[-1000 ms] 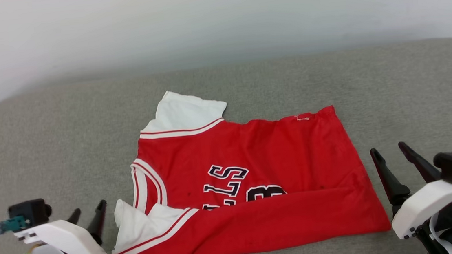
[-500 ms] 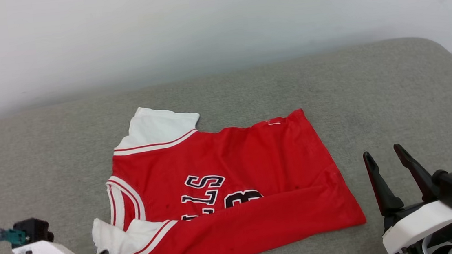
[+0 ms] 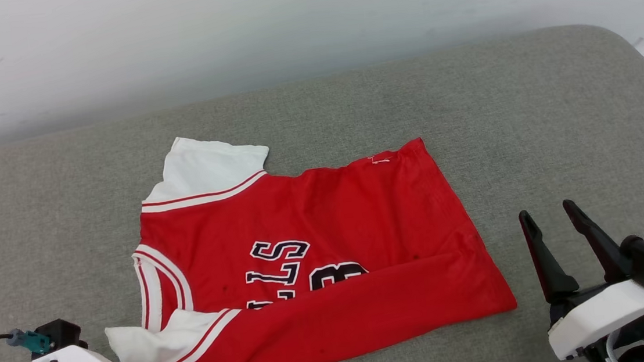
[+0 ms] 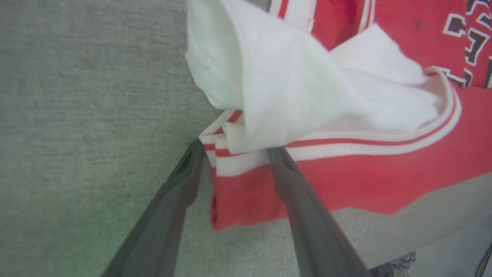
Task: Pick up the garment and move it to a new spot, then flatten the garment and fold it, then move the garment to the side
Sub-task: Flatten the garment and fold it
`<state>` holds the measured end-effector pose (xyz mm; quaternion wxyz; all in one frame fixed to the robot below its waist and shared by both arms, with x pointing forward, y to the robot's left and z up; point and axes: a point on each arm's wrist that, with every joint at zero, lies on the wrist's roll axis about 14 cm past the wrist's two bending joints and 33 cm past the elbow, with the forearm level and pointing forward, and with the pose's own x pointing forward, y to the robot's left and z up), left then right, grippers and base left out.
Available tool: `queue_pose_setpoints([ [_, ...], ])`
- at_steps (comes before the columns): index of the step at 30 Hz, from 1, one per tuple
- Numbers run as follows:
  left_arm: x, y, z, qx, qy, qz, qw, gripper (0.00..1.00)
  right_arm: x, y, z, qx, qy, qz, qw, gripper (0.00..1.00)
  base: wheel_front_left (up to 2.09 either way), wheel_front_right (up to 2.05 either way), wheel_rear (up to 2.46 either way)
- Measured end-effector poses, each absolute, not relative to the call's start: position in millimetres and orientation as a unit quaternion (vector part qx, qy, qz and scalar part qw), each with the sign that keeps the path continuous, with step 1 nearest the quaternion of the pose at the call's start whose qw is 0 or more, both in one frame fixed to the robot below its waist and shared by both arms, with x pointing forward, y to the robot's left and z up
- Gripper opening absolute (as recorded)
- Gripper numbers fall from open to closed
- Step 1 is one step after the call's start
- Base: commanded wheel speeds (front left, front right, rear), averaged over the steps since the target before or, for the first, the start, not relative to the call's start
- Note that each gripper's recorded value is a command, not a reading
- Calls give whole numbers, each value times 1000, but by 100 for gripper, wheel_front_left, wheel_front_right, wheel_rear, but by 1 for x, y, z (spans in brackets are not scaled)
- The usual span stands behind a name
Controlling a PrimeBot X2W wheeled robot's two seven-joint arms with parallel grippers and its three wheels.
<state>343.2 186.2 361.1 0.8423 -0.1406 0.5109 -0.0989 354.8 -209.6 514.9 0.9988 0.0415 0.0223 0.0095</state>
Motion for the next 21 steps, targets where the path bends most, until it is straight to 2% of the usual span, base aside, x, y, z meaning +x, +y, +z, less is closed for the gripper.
queue_pose_setpoints([
  [7, 345, 178, 366, -165, 470, -105, 861, 0, 358, -220, 502, 57, 80, 9, 995, 100, 0, 0, 0],
  [10, 349, 182, 374, -165, 443, -100, 875, 0, 357, -228, 477, 66, 157, 7, 985, 100, 0, 0, 0],
  [16, 362, 187, 404, -162, 380, -100, 905, 0, 342, -226, 417, 77, 349, 32, 933, 100, 0, 0, 0],
  [21, 366, 189, 414, -160, 360, -100, 914, 0, 348, -206, 396, 90, 421, 65, 900, 100, 0, 0, 0],
])
